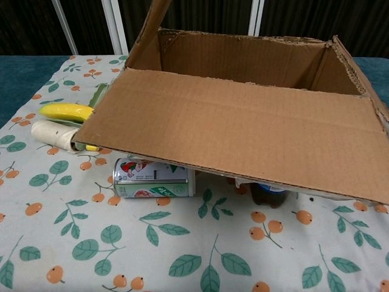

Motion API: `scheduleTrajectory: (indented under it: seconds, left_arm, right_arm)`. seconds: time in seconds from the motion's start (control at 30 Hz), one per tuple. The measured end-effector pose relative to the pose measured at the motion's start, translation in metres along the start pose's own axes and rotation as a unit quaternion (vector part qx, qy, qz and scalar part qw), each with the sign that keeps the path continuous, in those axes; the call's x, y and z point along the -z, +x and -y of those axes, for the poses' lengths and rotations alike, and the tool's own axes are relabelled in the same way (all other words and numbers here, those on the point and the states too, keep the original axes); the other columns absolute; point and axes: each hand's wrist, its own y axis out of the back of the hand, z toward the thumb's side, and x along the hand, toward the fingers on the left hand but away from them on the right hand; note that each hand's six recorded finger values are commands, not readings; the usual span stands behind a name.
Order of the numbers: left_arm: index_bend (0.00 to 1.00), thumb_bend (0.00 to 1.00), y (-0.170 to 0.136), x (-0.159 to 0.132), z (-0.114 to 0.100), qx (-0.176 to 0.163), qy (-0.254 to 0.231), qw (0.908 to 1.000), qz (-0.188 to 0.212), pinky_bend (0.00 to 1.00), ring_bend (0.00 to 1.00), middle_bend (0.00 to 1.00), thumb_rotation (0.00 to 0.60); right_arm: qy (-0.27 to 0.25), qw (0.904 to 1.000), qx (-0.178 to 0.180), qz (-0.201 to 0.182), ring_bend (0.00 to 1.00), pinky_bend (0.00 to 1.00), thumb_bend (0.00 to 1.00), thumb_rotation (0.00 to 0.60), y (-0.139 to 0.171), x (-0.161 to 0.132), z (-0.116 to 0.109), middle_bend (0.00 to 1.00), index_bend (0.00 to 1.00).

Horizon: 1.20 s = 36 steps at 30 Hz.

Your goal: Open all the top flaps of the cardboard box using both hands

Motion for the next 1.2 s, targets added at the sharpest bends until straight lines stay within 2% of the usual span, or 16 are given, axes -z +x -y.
scheduleTrajectory:
  seconds: [0.2,0.4,0.73,1.07,1.2]
  left_arm:
    - [0.51,0.91,-0.032,0.018,-0.004,0.001,0.009,0.9997,-0.021,0.52,0.49,0.63,0.600]
    - [0.51,0.91,-0.066,0.033,0.006,0.014,0.009,0.9988,-0.046,0.52,0.49,0.63,0.600]
    - [0.51,0.91,-0.120,0.051,0.051,0.056,-0.020,0.9939,-0.093,0.52,0.49,0.63,0.600]
    - [0.50,0.91,-0.170,0.066,0.079,0.067,-0.051,0.9851,-0.150,0.52,0.49,0.62,0.600]
    - [0.49,0.87,-0.191,0.072,0.093,0.073,-0.066,0.9792,-0.177,0.51,0.46,0.59,0.600]
  right_arm:
    - [0.000,1.0000,-0.003,-0.004,0.04,0.23,0.47,0.600,0.001,-0.003,0.002,0.00,0.00]
    - [-0.002,1.0000,-0.003,-0.007,0.04,0.23,0.47,0.600,0.002,-0.006,0.002,0.00,0.00]
    - [-0.004,0.9999,-0.007,-0.010,0.04,0.23,0.47,0.600,0.003,-0.008,0.004,0.00,0.00]
    - [-0.004,0.9998,-0.011,-0.013,0.04,0.23,0.47,0.600,0.004,-0.011,0.006,0.00,0.00]
    - [-0.006,0.9998,-0.013,-0.014,0.04,0.23,0.47,0.600,0.004,-0.012,0.006,0.00,0.00]
